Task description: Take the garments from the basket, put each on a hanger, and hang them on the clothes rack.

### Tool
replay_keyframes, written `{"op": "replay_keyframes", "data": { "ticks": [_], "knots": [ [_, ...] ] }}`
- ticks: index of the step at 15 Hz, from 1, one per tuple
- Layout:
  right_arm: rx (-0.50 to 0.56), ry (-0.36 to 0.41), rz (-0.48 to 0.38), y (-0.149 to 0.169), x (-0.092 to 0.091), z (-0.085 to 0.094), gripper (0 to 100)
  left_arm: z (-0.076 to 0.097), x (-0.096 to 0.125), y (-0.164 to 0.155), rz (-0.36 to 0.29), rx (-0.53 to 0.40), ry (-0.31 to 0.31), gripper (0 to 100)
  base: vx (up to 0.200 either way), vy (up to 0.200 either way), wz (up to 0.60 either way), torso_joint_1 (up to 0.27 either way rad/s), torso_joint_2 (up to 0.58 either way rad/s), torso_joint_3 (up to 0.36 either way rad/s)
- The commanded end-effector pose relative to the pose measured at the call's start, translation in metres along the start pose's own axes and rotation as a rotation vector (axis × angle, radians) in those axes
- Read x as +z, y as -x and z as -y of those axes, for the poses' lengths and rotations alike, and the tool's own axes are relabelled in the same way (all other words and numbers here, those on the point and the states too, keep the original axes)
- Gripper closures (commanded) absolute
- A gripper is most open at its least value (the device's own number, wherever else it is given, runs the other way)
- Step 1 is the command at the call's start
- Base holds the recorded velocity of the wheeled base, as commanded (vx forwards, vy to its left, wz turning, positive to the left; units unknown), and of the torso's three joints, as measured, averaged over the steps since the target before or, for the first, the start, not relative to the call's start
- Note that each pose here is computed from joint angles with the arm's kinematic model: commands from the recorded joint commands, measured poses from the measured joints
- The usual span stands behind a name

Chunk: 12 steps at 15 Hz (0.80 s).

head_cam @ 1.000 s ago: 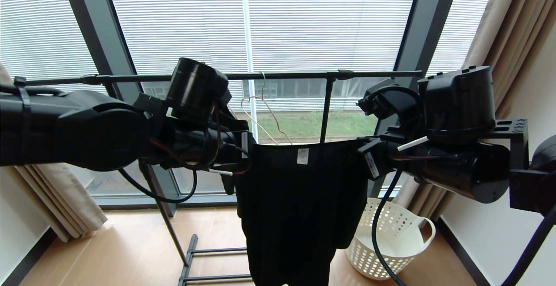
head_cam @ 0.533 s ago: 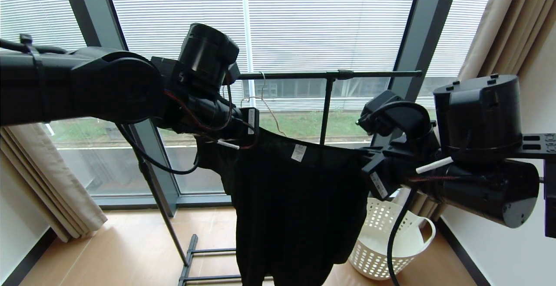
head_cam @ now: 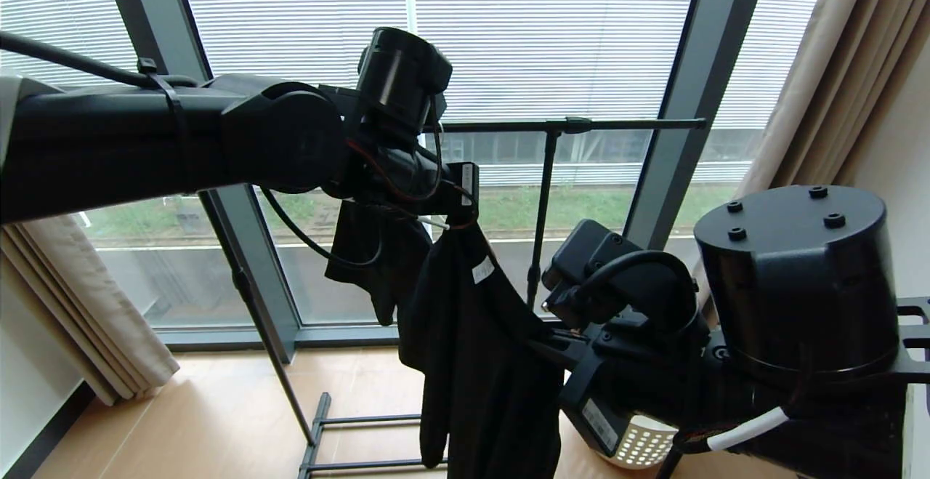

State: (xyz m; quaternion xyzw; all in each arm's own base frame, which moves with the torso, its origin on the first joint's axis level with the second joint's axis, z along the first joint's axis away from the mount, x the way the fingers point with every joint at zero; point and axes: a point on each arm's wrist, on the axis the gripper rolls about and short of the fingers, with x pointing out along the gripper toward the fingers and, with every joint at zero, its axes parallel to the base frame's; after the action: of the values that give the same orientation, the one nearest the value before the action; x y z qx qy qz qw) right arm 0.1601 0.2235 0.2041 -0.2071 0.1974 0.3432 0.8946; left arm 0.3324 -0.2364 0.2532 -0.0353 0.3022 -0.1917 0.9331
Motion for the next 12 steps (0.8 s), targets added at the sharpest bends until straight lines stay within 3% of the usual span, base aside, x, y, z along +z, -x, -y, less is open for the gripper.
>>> {"op": "replay_keyframes", "data": {
  "ticks": [1, 3, 5, 7, 10, 12],
  "knots": [
    [0.052, -0.037, -0.001, -0.011, 0.006, -0.021, 100, 0.005, 0.000, -0.003, 0.002, -0.009, -0.004, 100, 0.000, 0.000, 0.00, 0.000, 0.00, 0.000],
    [0.074, -0.091, 0.011, -0.015, 0.013, -0.030, 100, 0.008, 0.001, -0.001, 0.009, -0.018, -0.007, 100, 0.000, 0.000, 0.00, 0.000, 0.00, 0.000],
    [0.090, -0.198, 0.038, -0.021, 0.023, -0.041, 100, 0.015, -0.001, 0.001, 0.009, -0.034, -0.017, 100, 0.000, 0.000, 0.00, 0.000, 0.00, 0.000],
    [0.095, -0.263, 0.098, -0.020, 0.031, -0.040, 100, 0.019, -0.001, 0.001, 0.012, -0.042, -0.020, 100, 0.000, 0.000, 0.00, 0.000, 0.00, 0.000],
    [0.100, -0.309, 0.174, -0.018, 0.035, -0.039, 100, 0.020, -0.001, 0.002, 0.012, -0.043, -0.022, 100, 0.000, 0.000, 0.00, 0.000, 0.00, 0.000],
    [0.091, -0.300, 0.170, -0.017, 0.033, -0.037, 100, 0.018, 0.000, 0.004, 0.014, -0.041, -0.020, 100, 0.000, 0.000, 0.00, 0.000, 0.00, 0.000]
  ]
}}
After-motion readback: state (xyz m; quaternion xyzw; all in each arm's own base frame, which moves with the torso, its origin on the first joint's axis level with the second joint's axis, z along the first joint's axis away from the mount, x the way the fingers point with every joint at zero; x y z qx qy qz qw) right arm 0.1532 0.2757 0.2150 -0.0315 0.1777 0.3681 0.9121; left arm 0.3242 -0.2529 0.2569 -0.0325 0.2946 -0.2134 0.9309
